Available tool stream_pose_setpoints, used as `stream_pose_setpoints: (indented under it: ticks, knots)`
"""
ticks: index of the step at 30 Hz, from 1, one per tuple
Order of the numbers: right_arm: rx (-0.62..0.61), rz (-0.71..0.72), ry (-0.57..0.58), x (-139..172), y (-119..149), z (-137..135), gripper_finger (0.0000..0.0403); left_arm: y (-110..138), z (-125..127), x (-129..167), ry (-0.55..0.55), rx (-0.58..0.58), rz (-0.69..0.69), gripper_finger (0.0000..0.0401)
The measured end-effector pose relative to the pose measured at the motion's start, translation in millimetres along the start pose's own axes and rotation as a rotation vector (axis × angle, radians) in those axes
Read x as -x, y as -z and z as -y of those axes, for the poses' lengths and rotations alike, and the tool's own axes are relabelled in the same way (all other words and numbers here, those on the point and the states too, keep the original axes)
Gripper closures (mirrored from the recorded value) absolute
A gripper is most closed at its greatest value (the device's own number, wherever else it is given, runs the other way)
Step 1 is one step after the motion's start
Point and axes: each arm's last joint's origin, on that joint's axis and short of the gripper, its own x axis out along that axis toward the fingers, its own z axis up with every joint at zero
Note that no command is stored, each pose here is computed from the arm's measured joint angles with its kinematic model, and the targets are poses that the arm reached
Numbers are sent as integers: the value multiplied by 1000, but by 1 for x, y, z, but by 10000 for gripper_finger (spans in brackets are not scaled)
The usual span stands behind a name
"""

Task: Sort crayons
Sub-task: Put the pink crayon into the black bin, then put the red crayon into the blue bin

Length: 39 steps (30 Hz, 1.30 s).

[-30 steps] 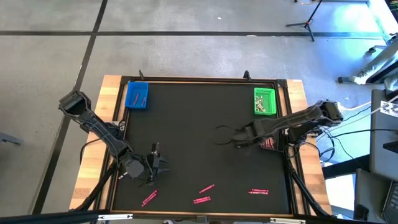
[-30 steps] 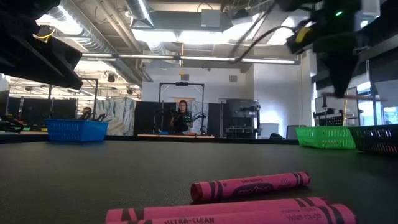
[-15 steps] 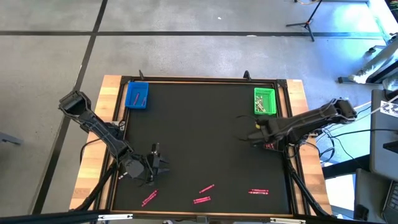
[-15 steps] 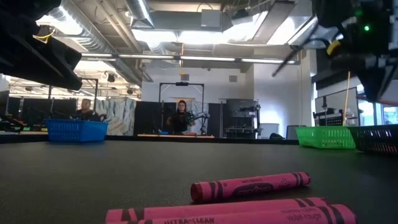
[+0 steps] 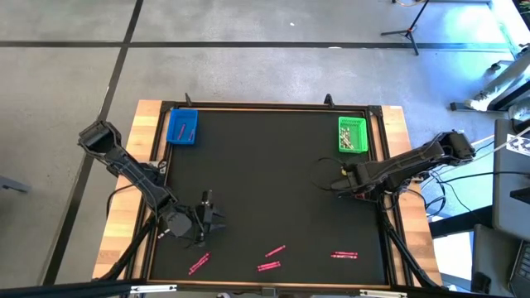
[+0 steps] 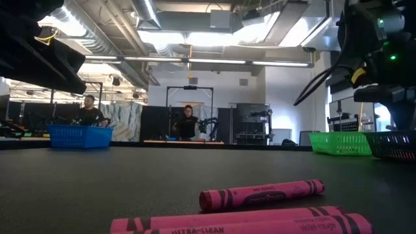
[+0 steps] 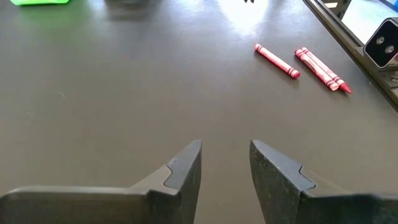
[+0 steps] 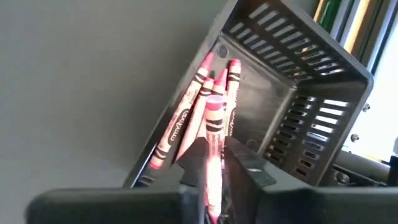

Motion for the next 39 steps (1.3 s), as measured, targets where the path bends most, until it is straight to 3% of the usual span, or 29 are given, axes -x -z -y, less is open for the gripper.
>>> stream_pose_setpoints:
  ticks: [8,15,19,28,39]
  knots:
    - [67,-37,2,0,1,1,254,0,0,0,-1,0,0,273]
    - [98,9,-71,21,-5,-7,238,0,0,0,-5,0,2,273]
    - [149,72,-201,44,-11,-19,241,0,0,0,-5,-1,2,273]
    - [414,412,-698,79,-3,-71,240,0,0,0,-4,0,2,273]
    - [740,647,-960,85,23,-129,240,-1,0,0,-2,3,7,273]
